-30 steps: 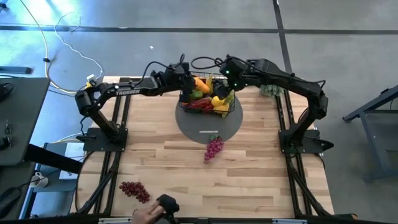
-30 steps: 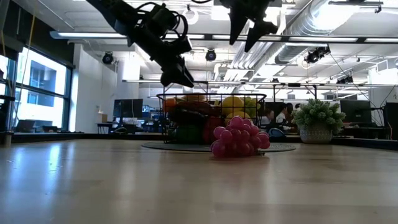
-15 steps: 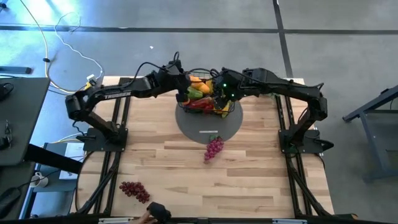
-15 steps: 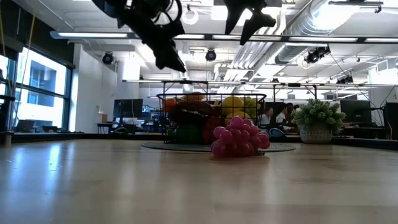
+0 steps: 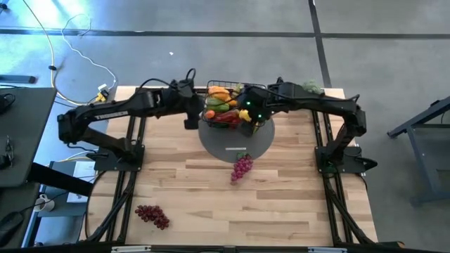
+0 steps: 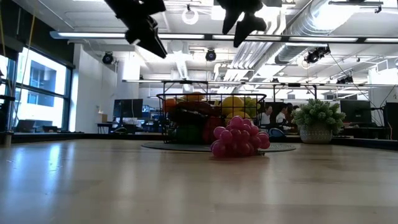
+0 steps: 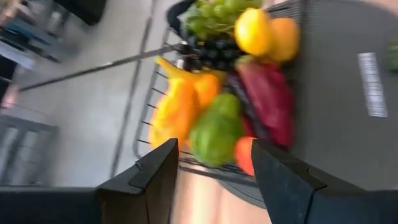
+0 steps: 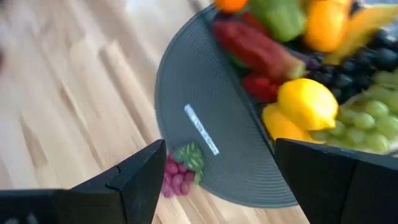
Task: Build produce basket
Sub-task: Put the pink grapes into the wire basket
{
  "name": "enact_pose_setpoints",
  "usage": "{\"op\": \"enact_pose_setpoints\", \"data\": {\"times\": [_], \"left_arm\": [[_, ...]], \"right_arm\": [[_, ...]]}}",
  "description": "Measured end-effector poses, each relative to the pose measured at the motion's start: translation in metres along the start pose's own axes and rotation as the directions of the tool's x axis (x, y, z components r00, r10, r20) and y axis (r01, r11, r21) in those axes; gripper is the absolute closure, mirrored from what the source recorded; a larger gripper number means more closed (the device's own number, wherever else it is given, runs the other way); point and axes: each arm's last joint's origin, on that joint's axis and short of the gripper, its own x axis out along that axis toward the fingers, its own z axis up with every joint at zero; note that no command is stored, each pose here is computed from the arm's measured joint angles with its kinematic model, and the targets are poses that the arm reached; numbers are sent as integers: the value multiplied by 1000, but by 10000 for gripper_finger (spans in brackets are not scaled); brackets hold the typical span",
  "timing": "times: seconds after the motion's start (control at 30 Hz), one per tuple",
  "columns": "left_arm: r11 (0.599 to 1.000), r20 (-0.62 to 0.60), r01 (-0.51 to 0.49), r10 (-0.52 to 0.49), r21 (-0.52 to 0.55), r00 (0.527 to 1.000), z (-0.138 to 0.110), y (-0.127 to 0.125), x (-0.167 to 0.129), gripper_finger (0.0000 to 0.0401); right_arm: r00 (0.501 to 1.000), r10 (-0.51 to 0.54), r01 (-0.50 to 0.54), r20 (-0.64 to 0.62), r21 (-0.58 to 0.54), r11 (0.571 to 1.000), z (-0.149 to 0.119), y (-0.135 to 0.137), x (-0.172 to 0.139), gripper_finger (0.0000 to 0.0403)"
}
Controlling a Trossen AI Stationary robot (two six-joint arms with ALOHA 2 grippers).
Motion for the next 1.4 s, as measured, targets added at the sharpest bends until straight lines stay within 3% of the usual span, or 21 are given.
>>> {"op": "enact_pose_setpoints", "data": {"times": [0.17, 0.3, 0.47, 0.6, 0.73, 1.03, 1.4], "left_arm": [[991, -11, 96, -98, -98, 995, -3, -12, -18, 211], [967, -33, 122, -132, -224, 991, -5, -19, -27, 211], [928, -55, 134, -163, -347, 985, -7, -25, -34, 211], [881, -77, 184, -240, -435, 968, -9, -32, -38, 211], [840, -73, 256, -329, -478, 941, -10, -39, -42, 211], [786, -150, 165, -312, -596, 938, -18, -42, -49, 211], [793, -181, 102, -259, -601, 949, -19, -40, -48, 211]], "right_arm": [[997, 27, -42, -67, -220, 975, 1, 3, 17, 121], [991, 58, -99, -121, -370, 924, 0, 6, 27, 121], [985, 70, -150, -157, -587, 795, -4, 14, 32, 121], [980, 64, -179, -187, -700, 692, -7, 21, 39, 121], [966, 37, -222, -255, -748, 625, -12, 31, 60, 121], [915, -35, -332, -403, -798, 504, -30, 58, 110, 121], [857, -106, -410, -504, -792, 452, -55, 85, 158, 121]]}}
